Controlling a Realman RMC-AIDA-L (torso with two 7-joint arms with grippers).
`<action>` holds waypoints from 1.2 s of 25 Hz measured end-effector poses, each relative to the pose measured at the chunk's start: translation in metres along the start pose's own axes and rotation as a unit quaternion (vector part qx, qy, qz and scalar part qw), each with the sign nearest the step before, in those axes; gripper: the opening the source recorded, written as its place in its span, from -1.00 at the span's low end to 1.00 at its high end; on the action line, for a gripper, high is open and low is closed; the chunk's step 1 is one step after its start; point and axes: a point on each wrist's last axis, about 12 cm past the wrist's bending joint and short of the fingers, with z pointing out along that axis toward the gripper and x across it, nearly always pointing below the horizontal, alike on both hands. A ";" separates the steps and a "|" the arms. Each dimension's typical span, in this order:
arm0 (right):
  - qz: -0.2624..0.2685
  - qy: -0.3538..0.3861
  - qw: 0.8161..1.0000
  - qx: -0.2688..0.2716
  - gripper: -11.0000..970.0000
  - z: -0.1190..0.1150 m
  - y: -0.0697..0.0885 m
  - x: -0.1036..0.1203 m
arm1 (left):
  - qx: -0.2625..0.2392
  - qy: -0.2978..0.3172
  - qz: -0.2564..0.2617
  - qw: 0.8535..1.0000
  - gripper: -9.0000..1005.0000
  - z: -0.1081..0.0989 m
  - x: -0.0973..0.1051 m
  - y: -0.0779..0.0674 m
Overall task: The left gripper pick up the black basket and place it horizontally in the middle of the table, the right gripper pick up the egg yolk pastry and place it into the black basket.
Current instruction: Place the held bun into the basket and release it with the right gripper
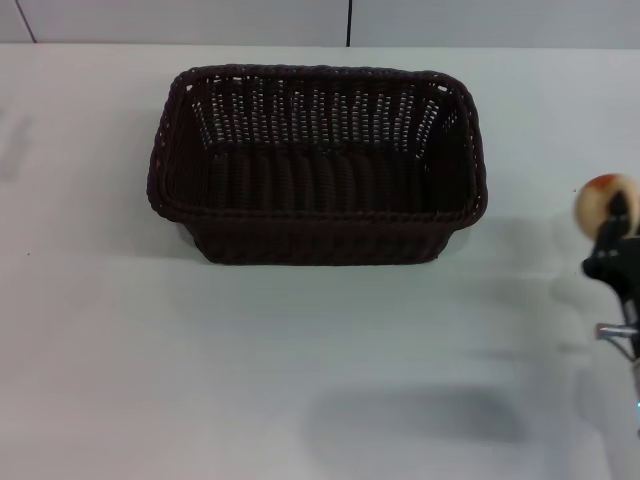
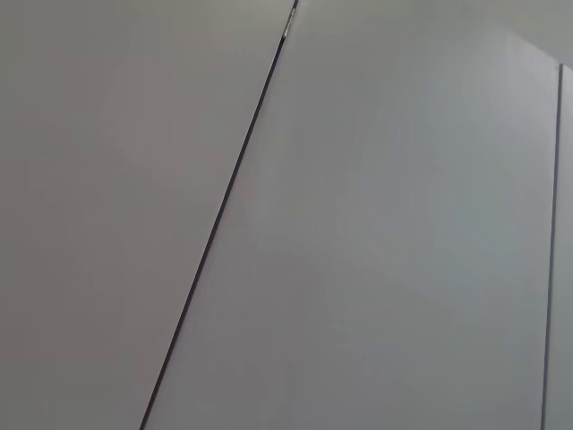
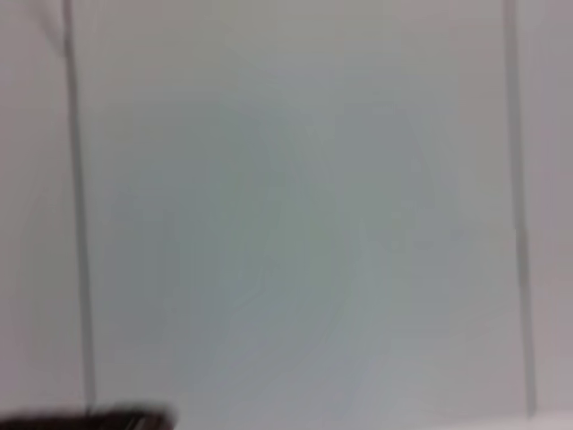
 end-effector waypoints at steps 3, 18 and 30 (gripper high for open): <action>-0.001 -0.040 0.999 0.022 -0.78 -0.001 -0.006 -0.009 | -0.001 0.000 0.000 1.000 -0.10 -0.001 0.000 0.000; -0.069 -0.191 0.976 -0.078 -0.85 0.019 0.045 -0.057 | -0.002 0.001 -0.002 1.000 -0.10 -0.003 -0.001 0.001; -0.091 -0.136 0.962 -0.216 -0.83 0.051 0.092 -0.055 | -0.006 -0.005 -0.005 1.000 -0.10 -0.008 -0.003 0.001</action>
